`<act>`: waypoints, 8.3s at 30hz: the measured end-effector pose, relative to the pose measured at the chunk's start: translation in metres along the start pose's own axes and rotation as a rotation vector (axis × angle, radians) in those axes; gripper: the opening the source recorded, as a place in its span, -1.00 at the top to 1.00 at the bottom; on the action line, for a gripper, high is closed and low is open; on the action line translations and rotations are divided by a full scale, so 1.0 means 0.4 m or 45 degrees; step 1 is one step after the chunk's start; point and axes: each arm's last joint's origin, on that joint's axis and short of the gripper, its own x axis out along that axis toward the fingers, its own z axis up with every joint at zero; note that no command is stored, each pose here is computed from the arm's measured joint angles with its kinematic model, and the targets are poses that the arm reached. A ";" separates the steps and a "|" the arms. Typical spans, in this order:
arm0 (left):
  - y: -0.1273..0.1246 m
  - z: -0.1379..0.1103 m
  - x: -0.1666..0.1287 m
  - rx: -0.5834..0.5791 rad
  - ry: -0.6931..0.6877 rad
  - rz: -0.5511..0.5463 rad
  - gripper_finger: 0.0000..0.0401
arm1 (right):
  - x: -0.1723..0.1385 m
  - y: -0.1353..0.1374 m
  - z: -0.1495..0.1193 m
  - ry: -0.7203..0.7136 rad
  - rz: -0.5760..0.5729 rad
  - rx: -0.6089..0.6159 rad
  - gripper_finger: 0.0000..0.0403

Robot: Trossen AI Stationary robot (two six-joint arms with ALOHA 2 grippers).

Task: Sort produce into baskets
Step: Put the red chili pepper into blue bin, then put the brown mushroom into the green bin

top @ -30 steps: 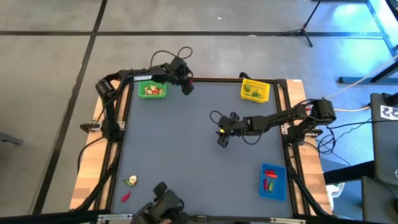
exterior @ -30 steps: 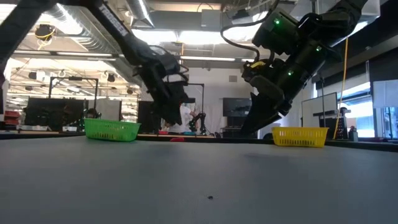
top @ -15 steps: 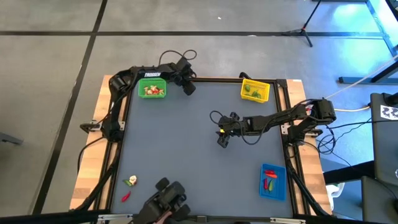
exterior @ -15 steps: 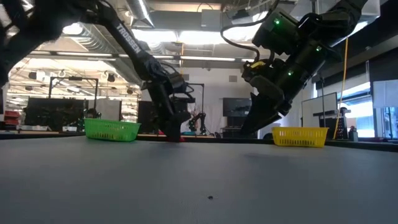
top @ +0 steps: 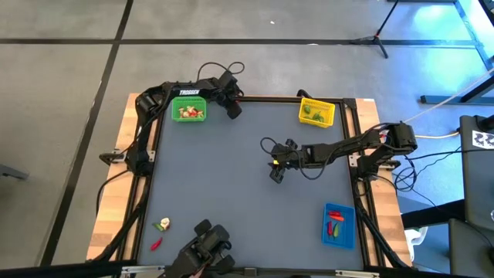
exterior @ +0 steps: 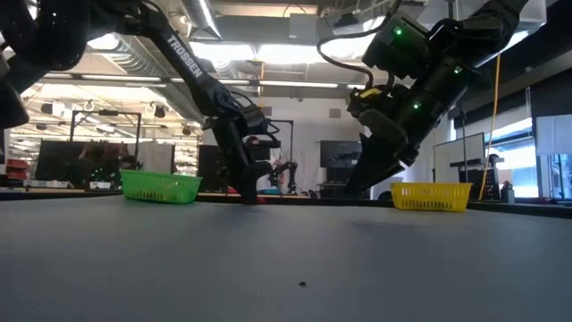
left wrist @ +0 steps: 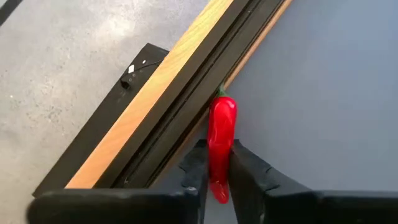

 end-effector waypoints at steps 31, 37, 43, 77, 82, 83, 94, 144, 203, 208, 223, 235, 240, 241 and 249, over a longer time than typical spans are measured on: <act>-0.468 0.001 -0.446 0.424 -0.319 -0.330 0.79 | -0.238 0.101 0.019 -0.252 0.279 -0.044 0.10; -0.647 -0.074 -0.503 0.547 -0.335 -0.501 0.79 | -0.326 0.162 -0.009 -0.376 0.382 -0.044 0.10; -0.778 -0.144 -0.557 0.612 -0.404 -0.633 0.79 | -0.361 0.211 -0.023 -0.461 0.513 -0.034 0.10; -0.861 -0.182 -0.613 0.577 -0.584 -0.698 0.79 | -0.327 0.270 -0.009 -0.664 0.567 -0.033 0.38; -0.862 -0.182 -0.613 0.575 -0.581 -0.700 0.79 | -0.326 0.269 -0.009 -0.670 0.551 -0.065 0.77; -0.862 -0.183 -0.613 0.566 -0.577 -0.702 0.79 | -0.326 0.269 -0.009 -0.672 0.549 -0.073 0.83; -0.855 -0.177 -0.608 0.469 -0.543 -0.720 0.70 | -0.326 0.269 -0.009 -0.673 0.544 -0.086 0.85; -0.874 -0.268 -0.612 0.579 -0.321 -0.556 0.07 | -0.599 0.311 -0.322 0.734 0.326 0.375 0.88; -0.921 -0.684 -0.763 0.309 0.426 -0.271 0.07 | -0.409 0.296 -0.058 -0.136 0.079 -0.078 -0.03; -0.927 -0.737 -0.791 0.237 0.475 -0.273 0.07 | -0.402 0.289 -0.050 -0.138 0.060 -0.092 -0.03; -0.874 -0.844 -0.841 -0.257 0.502 0.095 0.07 | -0.403 0.288 -0.049 -0.175 0.027 -0.124 -0.03; -0.898 -0.866 -0.802 -0.379 0.475 0.200 0.07 | -0.402 0.289 -0.050 -0.174 0.027 -0.124 -0.03; -0.916 -0.885 -0.768 -0.359 0.458 0.267 0.07 | -0.402 0.289 -0.050 -0.174 0.027 -0.124 -0.03; -0.918 -0.887 -0.763 -0.357 0.457 0.276 0.07 | -0.402 0.289 -0.050 -0.174 0.027 -0.123 -0.03; -0.932 -0.906 -0.729 -0.332 0.436 0.350 0.07 | -0.402 0.289 -0.050 -0.174 0.027 -0.123 -0.03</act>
